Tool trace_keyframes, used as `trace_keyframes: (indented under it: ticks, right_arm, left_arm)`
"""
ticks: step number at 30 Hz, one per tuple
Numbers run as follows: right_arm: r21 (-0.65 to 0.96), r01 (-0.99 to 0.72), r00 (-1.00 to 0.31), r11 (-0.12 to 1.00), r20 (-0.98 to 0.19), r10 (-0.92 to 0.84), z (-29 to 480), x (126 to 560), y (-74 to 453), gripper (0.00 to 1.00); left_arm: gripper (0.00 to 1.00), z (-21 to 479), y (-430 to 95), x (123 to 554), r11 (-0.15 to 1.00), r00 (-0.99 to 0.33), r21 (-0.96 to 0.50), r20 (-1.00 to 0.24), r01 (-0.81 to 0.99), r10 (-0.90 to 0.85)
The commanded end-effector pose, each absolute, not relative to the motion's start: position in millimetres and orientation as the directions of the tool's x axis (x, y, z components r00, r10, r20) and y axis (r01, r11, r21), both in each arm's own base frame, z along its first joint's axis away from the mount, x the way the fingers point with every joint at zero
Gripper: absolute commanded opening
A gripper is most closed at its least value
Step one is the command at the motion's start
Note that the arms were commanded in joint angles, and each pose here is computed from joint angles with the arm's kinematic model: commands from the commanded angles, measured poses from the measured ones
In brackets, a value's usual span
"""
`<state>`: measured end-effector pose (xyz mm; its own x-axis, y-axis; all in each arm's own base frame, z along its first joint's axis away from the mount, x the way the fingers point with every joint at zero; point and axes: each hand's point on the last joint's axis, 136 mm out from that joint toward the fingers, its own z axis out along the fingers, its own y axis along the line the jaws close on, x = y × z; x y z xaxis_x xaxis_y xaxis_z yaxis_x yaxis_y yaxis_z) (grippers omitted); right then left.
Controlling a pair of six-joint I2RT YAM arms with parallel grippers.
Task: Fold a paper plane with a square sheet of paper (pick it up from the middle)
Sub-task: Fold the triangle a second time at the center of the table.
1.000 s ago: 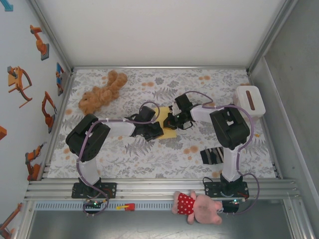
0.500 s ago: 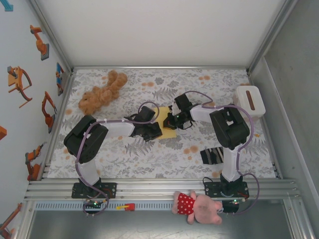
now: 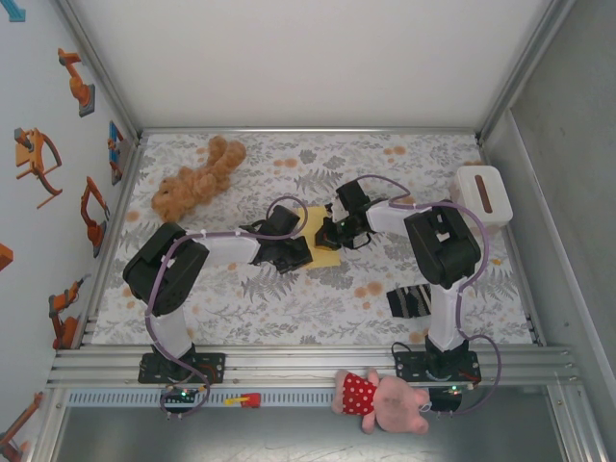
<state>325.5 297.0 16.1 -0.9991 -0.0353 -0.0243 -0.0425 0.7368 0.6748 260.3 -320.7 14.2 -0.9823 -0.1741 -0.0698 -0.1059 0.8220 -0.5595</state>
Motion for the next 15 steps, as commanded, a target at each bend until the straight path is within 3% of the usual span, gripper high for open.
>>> trace_keyframes:
  ticks: [1, 9, 15]
  right_arm:
    - [0.549, 0.038, -0.999, 0.835, 0.041, 0.018, -23, 319, 273, 0.00]
    - [0.527, 0.053, -0.998, 0.848, 0.057, 0.027, -26, 316, 268, 0.00]
    - [0.539, 0.064, -0.998, 0.840, 0.058, 0.039, -24, 318, 271, 0.00]
  left_arm:
    - [0.08, 4, -306, 243, 0.860, -0.990, -0.500, -0.035, -0.103, -0.139]
    - [0.08, 6, -273, 212, 0.895, -0.993, -0.433, -0.001, -0.105, -0.116]
    - [0.08, 50, -284, 237, 0.854, -0.979, -0.516, -0.131, -0.066, -0.155]
